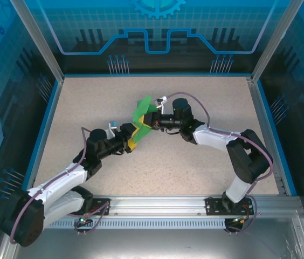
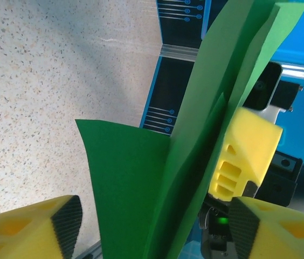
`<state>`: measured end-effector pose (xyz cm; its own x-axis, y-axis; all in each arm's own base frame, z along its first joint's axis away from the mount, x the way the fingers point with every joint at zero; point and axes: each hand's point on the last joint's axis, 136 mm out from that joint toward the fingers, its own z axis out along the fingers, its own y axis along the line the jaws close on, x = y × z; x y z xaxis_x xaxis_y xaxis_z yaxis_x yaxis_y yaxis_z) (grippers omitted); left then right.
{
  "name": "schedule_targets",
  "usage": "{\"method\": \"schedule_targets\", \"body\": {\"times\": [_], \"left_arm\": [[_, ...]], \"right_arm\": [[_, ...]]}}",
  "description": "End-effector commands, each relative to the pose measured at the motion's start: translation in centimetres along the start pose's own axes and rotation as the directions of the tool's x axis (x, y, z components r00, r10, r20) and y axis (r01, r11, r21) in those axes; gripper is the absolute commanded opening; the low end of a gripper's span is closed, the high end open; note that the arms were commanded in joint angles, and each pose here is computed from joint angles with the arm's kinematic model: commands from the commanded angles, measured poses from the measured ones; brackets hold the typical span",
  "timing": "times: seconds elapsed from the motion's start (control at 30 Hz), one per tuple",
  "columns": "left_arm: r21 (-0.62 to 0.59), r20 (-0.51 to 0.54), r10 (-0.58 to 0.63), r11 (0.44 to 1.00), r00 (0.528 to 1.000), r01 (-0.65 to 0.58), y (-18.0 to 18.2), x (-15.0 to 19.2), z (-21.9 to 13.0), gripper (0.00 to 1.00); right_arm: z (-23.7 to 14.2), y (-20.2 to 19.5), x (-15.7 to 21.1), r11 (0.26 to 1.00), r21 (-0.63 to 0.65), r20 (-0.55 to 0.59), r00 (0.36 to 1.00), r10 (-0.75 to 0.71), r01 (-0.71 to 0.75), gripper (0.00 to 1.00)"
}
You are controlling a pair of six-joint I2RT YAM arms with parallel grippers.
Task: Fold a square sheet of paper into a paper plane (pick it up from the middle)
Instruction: Turn over the paper at the center of the table.
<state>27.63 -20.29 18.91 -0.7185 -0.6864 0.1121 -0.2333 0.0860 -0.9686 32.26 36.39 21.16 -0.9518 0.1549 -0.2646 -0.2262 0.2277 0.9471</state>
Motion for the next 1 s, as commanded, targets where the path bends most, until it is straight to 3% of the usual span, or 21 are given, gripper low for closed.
{"method": "schedule_targets", "body": {"times": [0.0,0.3,0.73,0.83,0.97], "left_arm": [[0.089,0.015,0.025,0.996,1.0,-0.026,-3.0,-0.2,0.2,0.67],[0.069,0.017,0.054,0.996,0.998,-0.055,-2.8,-0.3,0.4,0.4],[0.023,0.022,0.113,0.993,0.993,-0.114,-2.5,-0.3,-0.2,0.12],[0.005,0.02,0.121,0.993,0.992,-0.121,-2.2,-0.3,-0.3,0.07],[-0.034,0.015,0.147,0.989,0.989,-0.147,-1.6,-0.4,-0.3,0.01]], "right_arm": [[-0.8,2.2,-0.4,0.998,-0.046,0.006,0.999,-0.038,0.038,0.06],[-0.8,1.8,-0.1,0.999,-0.038,-0.004,1.0,-0.029,0.029,0.07],[-0.7,0.6,0.1,1.0,-0.003,-0.013,1.0,-0.006,0.006,0.13],[-0.7,0.5,0.1,1.0,0.003,-0.014,1.0,-0.006,0.006,0.17],[-0.9,0.2,-0.2,1.0,0.02,-0.008,1.0,-0.01,0.01,0.32]]}}
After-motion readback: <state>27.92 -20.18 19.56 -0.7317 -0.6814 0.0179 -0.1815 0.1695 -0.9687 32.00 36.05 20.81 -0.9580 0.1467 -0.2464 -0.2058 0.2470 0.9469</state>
